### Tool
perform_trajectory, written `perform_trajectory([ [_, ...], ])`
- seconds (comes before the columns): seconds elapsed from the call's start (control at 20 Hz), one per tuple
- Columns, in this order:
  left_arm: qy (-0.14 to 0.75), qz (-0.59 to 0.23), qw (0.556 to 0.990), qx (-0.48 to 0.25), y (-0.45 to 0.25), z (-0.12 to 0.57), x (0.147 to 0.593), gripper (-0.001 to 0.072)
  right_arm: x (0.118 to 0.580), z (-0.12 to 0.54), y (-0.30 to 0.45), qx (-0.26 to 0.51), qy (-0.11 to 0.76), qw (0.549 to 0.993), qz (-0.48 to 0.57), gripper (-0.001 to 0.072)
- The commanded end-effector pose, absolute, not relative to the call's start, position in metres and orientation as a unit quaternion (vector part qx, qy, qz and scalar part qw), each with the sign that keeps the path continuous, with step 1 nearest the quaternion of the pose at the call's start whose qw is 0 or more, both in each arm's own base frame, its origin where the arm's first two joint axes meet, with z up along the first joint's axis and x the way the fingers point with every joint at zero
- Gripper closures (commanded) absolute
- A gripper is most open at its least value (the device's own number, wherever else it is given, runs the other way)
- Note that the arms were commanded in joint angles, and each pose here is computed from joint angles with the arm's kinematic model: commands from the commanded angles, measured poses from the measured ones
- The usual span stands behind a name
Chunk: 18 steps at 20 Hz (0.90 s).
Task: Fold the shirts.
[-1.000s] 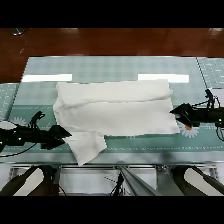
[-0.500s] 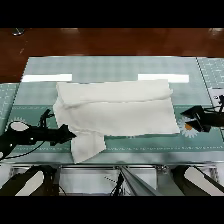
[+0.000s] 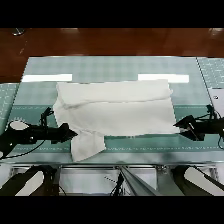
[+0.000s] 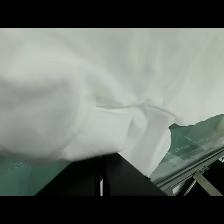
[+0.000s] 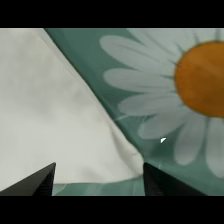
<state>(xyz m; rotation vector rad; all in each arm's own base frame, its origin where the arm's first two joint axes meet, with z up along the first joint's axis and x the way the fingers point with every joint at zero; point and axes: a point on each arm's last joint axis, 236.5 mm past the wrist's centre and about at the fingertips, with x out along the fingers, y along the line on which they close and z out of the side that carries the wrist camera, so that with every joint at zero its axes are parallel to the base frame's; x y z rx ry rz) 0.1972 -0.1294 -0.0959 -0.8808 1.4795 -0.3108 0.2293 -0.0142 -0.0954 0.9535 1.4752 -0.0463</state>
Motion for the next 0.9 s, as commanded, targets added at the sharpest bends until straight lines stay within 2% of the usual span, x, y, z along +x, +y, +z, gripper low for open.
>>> perform_trajectory([
  [0.0, 0.648, -0.137, 0.641, -0.388, -0.130, -0.095, 0.198, 0.0684, 0.258, -0.103, 0.004, 0.420, 0.632, 0.651, -0.001, 0.0090],
  [0.1, 0.646, -0.138, 0.641, -0.391, -0.131, -0.094, 0.199, 0.0684, 0.271, -0.106, 0.012, 0.423, 0.628, 0.653, 0.004, 0.0092],
  [0.15, 0.645, -0.138, 0.641, -0.392, -0.131, -0.094, 0.199, 0.0684, 0.275, -0.105, 0.017, 0.423, 0.628, 0.653, 0.011, 0.0155],
  [0.2, 0.644, -0.140, 0.642, -0.392, -0.131, -0.092, 0.201, 0.0684, 0.278, -0.101, 0.020, 0.415, 0.630, 0.656, 0.022, 0.0442],
  [0.25, 0.640, -0.145, 0.645, -0.391, -0.129, -0.088, 0.205, 0.0684, 0.281, -0.094, 0.022, 0.404, 0.628, 0.663, 0.046, 0.0685],
  [0.4, 0.603, -0.154, 0.665, -0.412, -0.114, -0.056, 0.238, 0.0684, 0.297, -0.065, 0.018, 0.377, 0.623, 0.680, 0.084, 0.0689],
  [0.55, 0.533, -0.131, 0.717, -0.429, -0.083, -0.025, 0.295, 0.0684, 0.340, -0.035, -0.001, 0.364, 0.580, 0.724, 0.082, 0.0689],
  [0.85, 0.501, -0.114, 0.740, -0.434, -0.075, -0.019, 0.381, 0.0684, 0.421, -0.004, -0.007, 0.434, 0.509, 0.734, 0.116, 0.0690],
])
